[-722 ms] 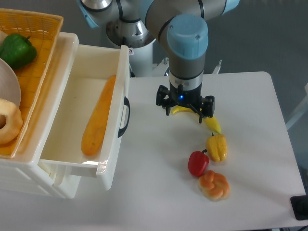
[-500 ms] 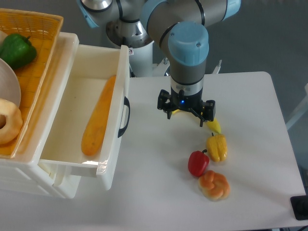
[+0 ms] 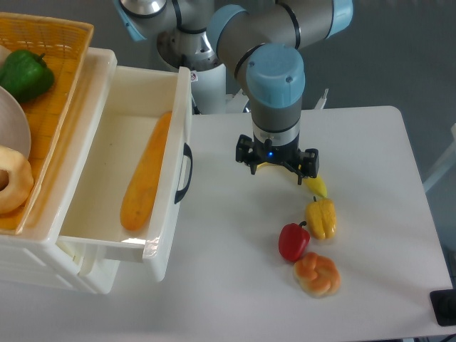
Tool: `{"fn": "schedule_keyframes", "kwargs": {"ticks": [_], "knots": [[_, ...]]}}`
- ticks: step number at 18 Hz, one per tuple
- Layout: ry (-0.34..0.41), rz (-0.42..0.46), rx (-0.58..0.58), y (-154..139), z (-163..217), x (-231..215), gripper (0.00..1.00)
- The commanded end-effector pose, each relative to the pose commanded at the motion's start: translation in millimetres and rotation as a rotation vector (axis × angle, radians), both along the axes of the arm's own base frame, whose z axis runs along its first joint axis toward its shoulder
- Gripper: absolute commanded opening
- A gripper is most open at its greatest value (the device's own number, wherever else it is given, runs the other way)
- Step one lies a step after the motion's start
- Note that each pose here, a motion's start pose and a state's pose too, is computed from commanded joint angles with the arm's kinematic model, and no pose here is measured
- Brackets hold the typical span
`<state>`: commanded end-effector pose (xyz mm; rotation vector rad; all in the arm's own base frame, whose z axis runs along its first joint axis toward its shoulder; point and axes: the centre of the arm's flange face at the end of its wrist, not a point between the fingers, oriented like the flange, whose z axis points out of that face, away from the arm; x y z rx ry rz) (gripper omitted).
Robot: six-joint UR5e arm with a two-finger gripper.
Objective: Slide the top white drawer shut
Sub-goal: 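Raise the gripper slightly above the toy banana and open it, then move the gripper toward the open drawer's front handle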
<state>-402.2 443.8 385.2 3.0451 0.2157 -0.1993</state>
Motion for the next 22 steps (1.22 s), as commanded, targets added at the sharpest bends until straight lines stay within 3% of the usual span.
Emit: {"fn": "schedule_keyframes", "kwargs": {"ticks": [12, 22], "knots": [[-0.012, 0.086, 0.013, 6.7, -21.3, -9.9, 1.0], [-0.16, 0.147, 0.086, 30.6, -67.3, -1.5, 1.0]]}}
